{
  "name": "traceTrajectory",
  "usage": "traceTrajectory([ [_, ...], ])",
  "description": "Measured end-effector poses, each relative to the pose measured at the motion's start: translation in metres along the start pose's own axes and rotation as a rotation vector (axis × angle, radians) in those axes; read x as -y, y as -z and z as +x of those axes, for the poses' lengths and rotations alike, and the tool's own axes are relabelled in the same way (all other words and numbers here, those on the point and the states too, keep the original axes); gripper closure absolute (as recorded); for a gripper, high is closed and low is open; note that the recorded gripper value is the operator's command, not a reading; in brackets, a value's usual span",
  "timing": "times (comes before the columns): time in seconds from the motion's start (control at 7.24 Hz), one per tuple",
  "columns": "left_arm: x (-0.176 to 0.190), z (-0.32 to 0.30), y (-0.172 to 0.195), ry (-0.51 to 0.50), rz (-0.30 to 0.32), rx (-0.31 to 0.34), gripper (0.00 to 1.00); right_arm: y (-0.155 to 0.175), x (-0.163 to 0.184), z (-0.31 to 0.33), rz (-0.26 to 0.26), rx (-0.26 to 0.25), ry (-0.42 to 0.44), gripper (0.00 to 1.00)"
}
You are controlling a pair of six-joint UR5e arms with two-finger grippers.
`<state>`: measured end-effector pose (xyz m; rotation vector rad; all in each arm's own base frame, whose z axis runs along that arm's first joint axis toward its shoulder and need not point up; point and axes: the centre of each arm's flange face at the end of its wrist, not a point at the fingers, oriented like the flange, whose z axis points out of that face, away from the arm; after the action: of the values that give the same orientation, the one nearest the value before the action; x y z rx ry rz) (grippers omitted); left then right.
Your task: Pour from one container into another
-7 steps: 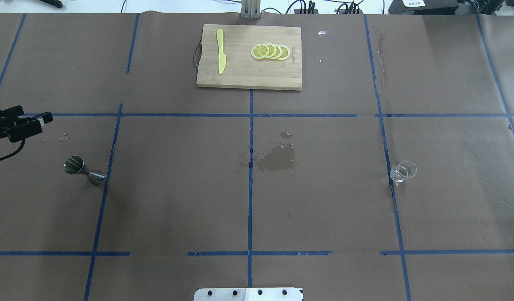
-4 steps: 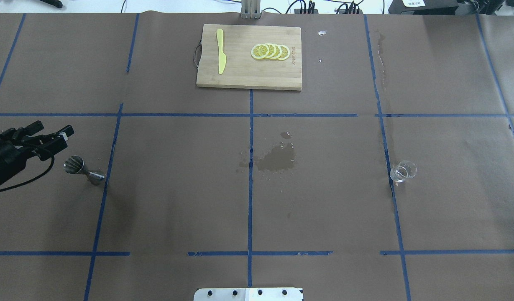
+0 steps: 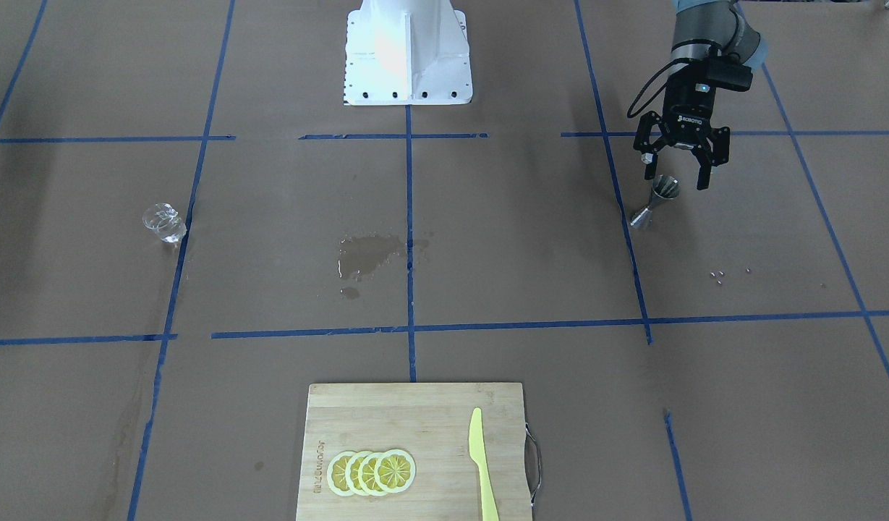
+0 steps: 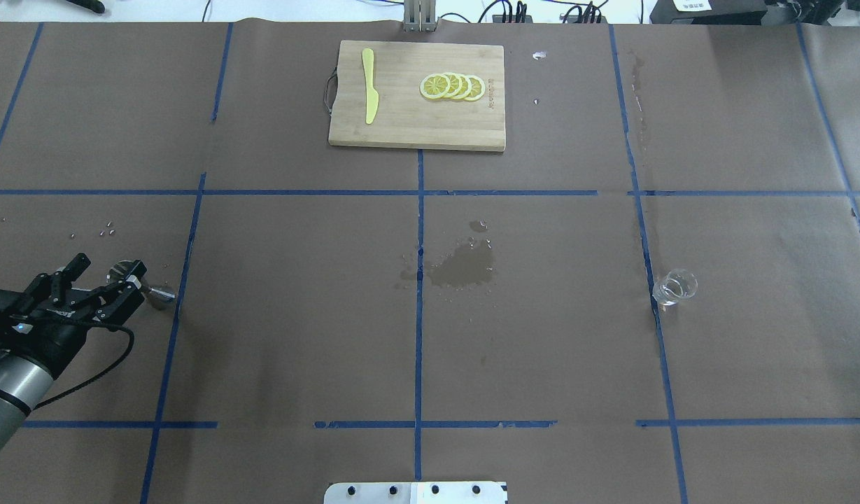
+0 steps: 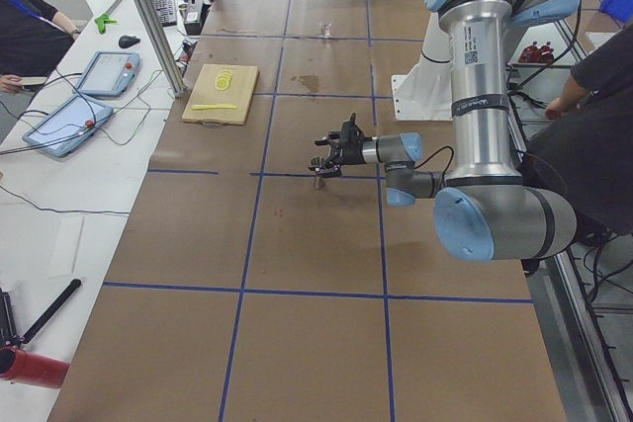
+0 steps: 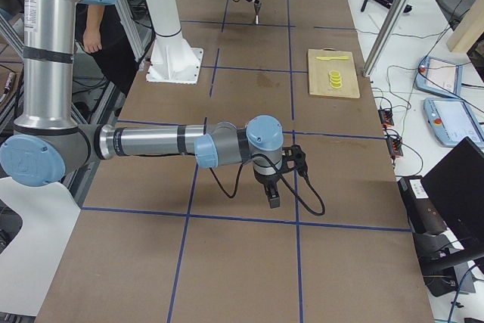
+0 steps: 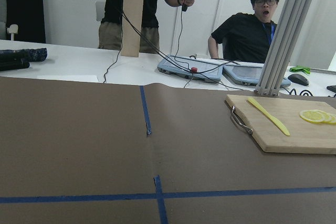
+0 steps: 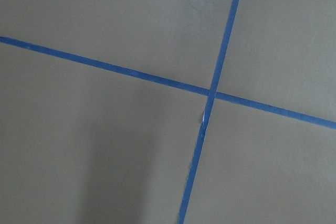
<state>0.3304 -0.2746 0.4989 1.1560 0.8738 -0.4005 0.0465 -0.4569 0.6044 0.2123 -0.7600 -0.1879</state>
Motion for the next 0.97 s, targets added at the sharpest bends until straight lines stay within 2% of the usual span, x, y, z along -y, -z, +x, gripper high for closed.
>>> traceTrajectory([
  [0.55, -0.042, 0.001, -0.010, -0.045, 0.016, 0.026, 0.01, -0.001, 0.000, 0.001, -0.003, -0.001, -0.002, 0.00],
  [0.69, -0.050, 0.003, -0.014, -0.048, 0.014, 0.027, 0.04, -0.001, 0.000, 0.001, -0.003, -0.001, -0.003, 0.00],
  [0.83, -0.055, 0.002, -0.016, -0.052, 0.013, 0.030, 0.13, -0.002, 0.000, 0.002, -0.003, -0.001, -0.003, 0.00],
  [0.97, -0.059, 0.000, -0.018, -0.058, 0.011, 0.032, 0.13, -0.002, 0.000, 0.002, -0.004, -0.001, -0.004, 0.00],
])
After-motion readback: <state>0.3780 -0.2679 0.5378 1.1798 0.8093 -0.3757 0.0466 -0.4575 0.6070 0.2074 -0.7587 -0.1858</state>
